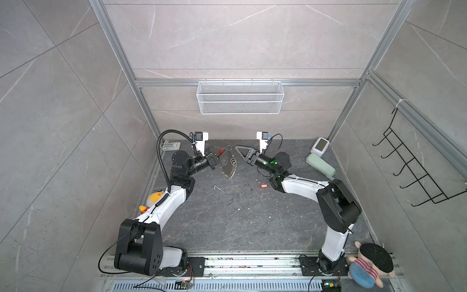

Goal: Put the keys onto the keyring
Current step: 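Lower the plate to the table with the left gripper while the right releases, then move the right gripper down over the red-tagged key on the table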

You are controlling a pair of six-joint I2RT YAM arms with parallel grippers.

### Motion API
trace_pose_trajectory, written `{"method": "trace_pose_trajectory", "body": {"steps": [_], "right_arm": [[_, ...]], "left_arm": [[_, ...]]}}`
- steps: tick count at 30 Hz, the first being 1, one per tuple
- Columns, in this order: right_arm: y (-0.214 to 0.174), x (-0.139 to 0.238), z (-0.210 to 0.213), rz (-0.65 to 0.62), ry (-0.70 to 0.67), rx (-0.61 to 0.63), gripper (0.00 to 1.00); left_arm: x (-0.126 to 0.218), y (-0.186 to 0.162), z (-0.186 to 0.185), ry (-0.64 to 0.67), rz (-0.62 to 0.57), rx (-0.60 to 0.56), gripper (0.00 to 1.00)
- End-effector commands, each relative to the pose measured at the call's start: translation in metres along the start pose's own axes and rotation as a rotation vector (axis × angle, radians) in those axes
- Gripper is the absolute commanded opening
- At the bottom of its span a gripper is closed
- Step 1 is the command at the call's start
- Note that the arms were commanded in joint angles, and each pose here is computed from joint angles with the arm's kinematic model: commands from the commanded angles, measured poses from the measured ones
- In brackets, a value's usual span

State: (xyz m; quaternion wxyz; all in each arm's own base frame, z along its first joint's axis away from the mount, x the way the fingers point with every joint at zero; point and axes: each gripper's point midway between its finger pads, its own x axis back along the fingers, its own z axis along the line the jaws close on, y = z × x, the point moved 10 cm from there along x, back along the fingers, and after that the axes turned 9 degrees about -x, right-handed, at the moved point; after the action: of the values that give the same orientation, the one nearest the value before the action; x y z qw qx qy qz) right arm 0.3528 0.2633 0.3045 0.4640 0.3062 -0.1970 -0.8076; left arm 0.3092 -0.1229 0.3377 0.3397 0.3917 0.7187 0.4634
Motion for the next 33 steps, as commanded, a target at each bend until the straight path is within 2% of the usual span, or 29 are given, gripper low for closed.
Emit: {"method": "trace_pose_trajectory", "body": {"steps": [1,3,5,7,9,11,13,18,22,28,33], "right_arm": [[0.017,0.032,0.003,0.013,-0.138,0.079,0.31],[0.019,0.05,-0.003,0.056,-0.308,0.11,0.3],[0.018,0.069,-0.011,0.131,-0.587,0.188,0.27],[0.017,0.084,-0.018,0.18,-0.824,0.216,0.26],[0.017,0.098,-0.027,0.229,-0.999,0.213,0.29],[0.012,0.11,-0.037,0.289,-1.109,0.178,0.31],[0.003,0.118,-0.045,0.334,-1.173,0.14,0.32],[-0.016,0.134,-0.06,0.438,-1.255,0.095,0.32],[-0.026,0.141,-0.067,0.498,-1.28,0.085,0.32],[-0.048,0.144,-0.092,0.618,-1.235,0.048,0.33],[-0.063,0.148,-0.105,0.683,-1.247,0.033,0.37]], "left_arm": [[0.004,0.016,-0.014,-0.007,-0.019,-0.048,0.0],[0.006,0.015,-0.015,0.007,-0.014,-0.035,0.0],[0.006,0.013,-0.014,0.027,-0.003,-0.019,0.0],[0.006,0.008,-0.009,0.081,0.021,0.031,0.0],[0.006,0.001,-0.002,0.137,0.049,0.087,0.0],[0.006,-0.011,0.008,0.22,0.067,0.139,0.0],[0.006,-0.027,0.015,0.296,0.075,0.143,0.0],[-0.002,-0.063,0.011,0.379,0.147,-0.002,0.0],[0.0,-0.087,0.009,0.395,0.146,-0.029,0.0],[0.006,-0.123,-0.005,0.404,0.143,-0.123,0.0],[0.0,-0.127,-0.027,0.377,0.199,-0.187,0.0]]}}
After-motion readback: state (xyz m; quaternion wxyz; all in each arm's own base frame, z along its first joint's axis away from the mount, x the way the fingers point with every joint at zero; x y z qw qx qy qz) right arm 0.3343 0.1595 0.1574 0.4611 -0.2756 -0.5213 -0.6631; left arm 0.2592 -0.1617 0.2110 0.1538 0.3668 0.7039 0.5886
